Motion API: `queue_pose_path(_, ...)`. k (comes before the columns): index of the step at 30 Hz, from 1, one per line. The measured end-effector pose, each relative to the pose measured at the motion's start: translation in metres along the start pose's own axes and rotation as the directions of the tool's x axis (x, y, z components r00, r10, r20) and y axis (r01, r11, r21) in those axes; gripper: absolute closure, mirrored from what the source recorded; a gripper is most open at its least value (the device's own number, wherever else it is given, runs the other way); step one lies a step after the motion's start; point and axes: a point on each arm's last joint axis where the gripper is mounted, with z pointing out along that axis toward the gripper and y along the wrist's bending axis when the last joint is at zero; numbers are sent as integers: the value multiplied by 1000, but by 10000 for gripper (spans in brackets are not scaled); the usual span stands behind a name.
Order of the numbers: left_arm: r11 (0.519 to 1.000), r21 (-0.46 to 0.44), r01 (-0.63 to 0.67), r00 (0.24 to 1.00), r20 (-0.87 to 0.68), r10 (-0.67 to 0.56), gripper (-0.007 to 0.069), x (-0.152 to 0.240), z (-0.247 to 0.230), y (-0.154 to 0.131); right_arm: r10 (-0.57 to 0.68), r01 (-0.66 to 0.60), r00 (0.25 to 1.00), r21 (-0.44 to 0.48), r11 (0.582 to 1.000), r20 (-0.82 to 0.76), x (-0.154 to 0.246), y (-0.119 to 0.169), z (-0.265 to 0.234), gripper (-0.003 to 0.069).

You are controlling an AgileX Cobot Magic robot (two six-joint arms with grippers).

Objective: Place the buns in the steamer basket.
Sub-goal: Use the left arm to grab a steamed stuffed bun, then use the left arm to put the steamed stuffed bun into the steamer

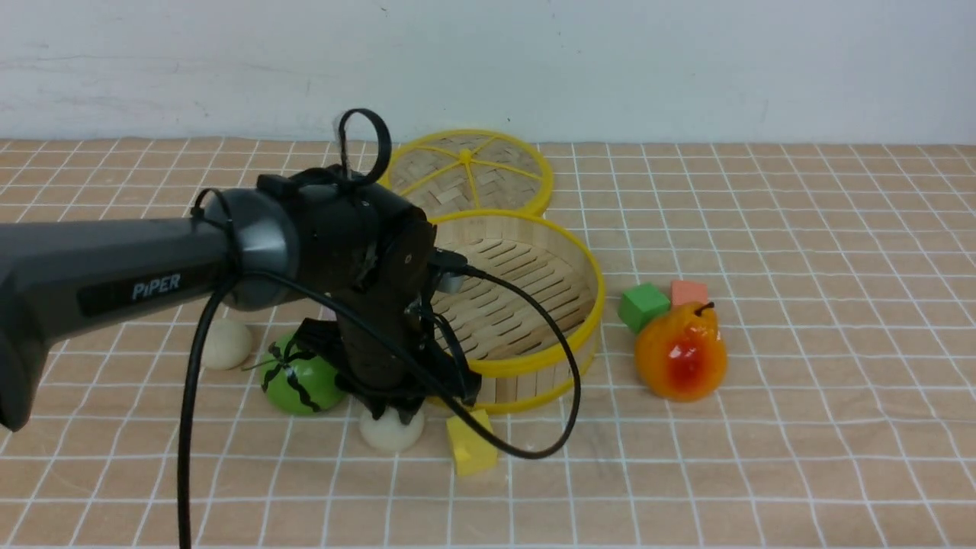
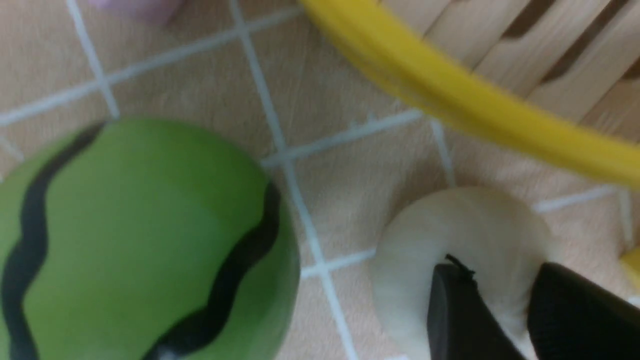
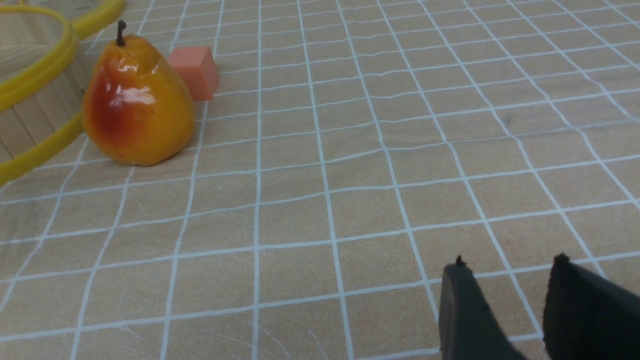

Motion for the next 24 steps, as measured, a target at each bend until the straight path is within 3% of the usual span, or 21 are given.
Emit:
queue_pose_path(2,1000,0,0,1000,0,0,466,0,0,0,0,0,1000,0,1000,0,0,0,0,418)
queue_pose_path(5,1000,-6,-4,1000,-5,3,584,-1,-3,1,0,0,1000,0,1000,0,0,0,0,418)
queue_pose_path(8,1000,-20,-18,1000,-21,17,637,-7,-15,2,0,0,1000,0,1000,0,0,0,0,418)
queue_pose_path(14,999,-2,-45,998,39,45,638,-33,-81,5,0,0,1000,0,1000,0,0,0,0,418)
queue_pose_path(17,997,72,-30,988,150,18,638,-50,-112,0,0,0,1000,0,1000,0,0,0,0,418)
queue_pose_path(22,980,199,-5,967,250,-46,638,-67,-107,-13,0,0,1000,0,1000,0,0,0,0,418)
queue_pose_path(24,972,234,9,961,266,-73,631,-77,-77,-21,0,0,1000,0,1000,0,0,0,0,418)
